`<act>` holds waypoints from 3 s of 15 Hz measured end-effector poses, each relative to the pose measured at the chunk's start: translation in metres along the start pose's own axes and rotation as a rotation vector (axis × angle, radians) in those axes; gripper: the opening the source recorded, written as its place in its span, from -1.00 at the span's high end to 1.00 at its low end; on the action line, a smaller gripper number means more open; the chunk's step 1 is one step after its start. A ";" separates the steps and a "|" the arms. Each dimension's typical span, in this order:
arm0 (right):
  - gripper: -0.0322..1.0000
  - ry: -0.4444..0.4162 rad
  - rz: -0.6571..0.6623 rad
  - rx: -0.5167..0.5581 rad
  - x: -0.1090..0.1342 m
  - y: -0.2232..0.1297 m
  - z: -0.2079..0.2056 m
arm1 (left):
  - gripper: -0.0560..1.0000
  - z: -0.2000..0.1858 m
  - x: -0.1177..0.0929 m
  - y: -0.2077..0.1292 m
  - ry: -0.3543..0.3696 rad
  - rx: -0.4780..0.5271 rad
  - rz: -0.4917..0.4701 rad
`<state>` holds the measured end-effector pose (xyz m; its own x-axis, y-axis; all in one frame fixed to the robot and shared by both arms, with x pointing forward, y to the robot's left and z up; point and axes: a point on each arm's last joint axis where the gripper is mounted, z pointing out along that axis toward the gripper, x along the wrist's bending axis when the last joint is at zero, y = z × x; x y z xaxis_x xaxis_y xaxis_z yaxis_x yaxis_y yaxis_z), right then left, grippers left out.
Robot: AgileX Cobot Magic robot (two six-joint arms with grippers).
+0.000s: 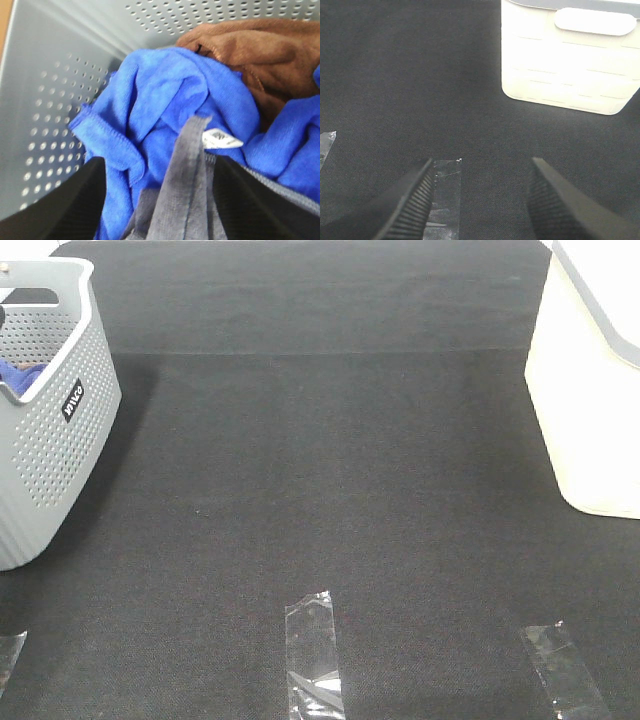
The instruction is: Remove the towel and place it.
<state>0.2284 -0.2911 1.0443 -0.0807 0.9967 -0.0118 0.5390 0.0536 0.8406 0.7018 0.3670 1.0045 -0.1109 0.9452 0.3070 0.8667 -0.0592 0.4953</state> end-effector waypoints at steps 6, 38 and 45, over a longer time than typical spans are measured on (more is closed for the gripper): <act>-0.10 0.000 0.000 0.000 0.000 0.000 0.000 | -0.24 0.024 -0.009 -0.006 -0.015 0.026 0.021; -0.10 0.000 0.000 0.000 0.000 0.000 0.000 | 0.89 -0.291 -0.059 0.030 -0.378 -0.827 0.145; -0.10 0.001 0.002 0.021 0.000 0.002 0.002 | 0.89 -0.348 -0.158 -0.005 -0.701 -0.853 0.301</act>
<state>0.2315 -0.2912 1.0445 -0.0809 0.9967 -0.0097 0.5566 0.0533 0.8291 0.5461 0.1063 1.2363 0.5730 0.8110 0.1181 0.1703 -0.2588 0.9508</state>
